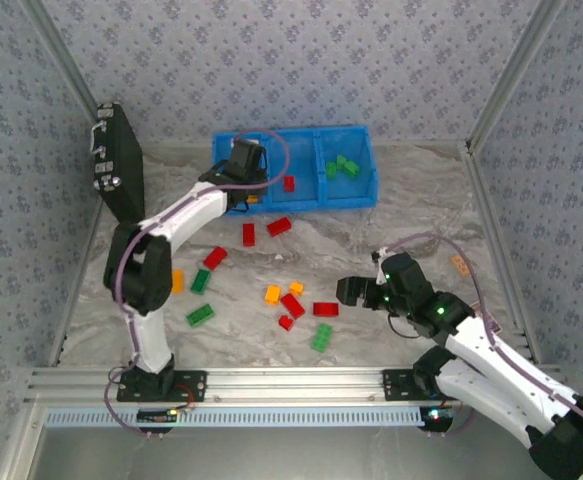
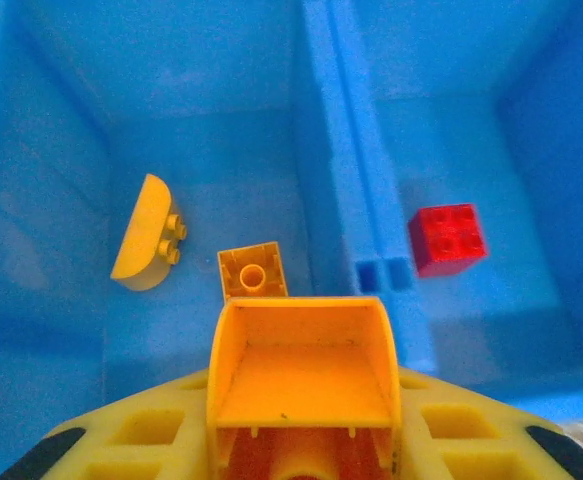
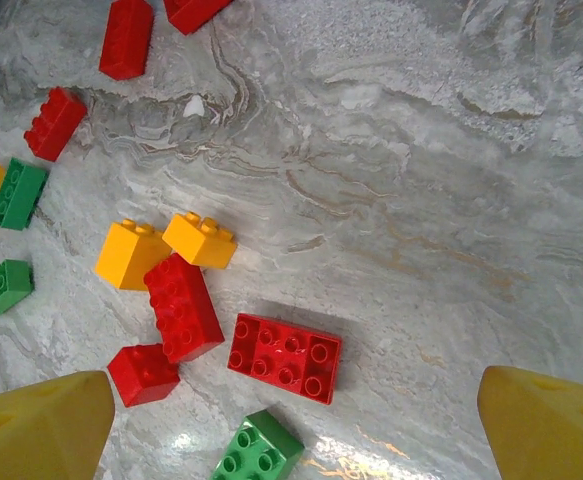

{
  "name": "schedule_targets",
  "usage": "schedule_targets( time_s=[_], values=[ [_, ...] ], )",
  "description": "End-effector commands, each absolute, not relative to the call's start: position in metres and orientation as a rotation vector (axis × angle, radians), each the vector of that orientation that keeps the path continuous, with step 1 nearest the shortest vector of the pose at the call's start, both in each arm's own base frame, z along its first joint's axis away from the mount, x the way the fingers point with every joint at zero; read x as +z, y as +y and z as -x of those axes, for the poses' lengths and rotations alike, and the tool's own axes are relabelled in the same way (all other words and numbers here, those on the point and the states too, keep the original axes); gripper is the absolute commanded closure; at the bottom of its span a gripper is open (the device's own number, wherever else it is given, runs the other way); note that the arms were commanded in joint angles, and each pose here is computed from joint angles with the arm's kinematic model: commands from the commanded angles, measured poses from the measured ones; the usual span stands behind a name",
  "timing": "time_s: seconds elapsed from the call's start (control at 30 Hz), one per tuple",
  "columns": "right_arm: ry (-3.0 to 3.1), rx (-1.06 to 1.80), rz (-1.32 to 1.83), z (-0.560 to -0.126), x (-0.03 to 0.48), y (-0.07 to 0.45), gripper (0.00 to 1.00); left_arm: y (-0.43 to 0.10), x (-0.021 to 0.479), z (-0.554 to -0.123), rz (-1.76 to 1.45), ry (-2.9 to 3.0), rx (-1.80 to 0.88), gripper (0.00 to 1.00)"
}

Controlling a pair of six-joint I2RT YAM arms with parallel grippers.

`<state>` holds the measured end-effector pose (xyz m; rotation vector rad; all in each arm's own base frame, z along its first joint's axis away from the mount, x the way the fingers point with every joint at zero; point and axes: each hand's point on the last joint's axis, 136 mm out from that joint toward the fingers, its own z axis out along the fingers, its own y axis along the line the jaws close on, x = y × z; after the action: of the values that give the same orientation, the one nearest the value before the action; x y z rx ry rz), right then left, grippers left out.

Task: Sort the legos into containers by color
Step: Place the lego in the container.

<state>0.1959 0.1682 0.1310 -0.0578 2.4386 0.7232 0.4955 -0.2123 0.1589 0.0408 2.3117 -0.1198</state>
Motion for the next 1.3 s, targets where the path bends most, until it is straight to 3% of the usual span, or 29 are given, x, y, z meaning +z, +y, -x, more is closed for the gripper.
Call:
schedule_targets(
  time_s=[0.0, 0.3, 0.57, 0.7, 0.97, 1.27],
  values=[
    [2.389, 0.771, 0.052, -0.205, 0.149, 0.182, 0.06, -0.214, 0.160, -0.524, 0.003, 2.285, -0.185, 0.76],
    [2.489, 0.744, 0.123, -0.219, 0.135, 0.214, 0.08, -0.201, 0.142, -0.563, 0.042, 2.300, -0.188, 0.72],
    [2.536, 0.737, 0.132, -0.234, 0.123, 0.243, 0.08, -0.195, 0.138, -0.570, 0.037, 2.311, -0.179, 0.46],
    [2.564, 0.720, 0.150, -0.240, 0.117, 0.261, 0.09, -0.192, 0.146, -0.570, 0.022, 2.301, -0.194, 0.42],
    [2.698, 0.637, 0.121, -0.250, 0.086, 0.291, 0.13, -0.184, 0.241, -0.546, -0.065, 2.142, -0.217, 0.40],
    [2.828, 0.420, 0.098, -0.243, 0.056, 0.297, 0.19, -0.148, 0.375, -0.459, -0.094, 1.881, -0.226, 0.37]
  ],
)
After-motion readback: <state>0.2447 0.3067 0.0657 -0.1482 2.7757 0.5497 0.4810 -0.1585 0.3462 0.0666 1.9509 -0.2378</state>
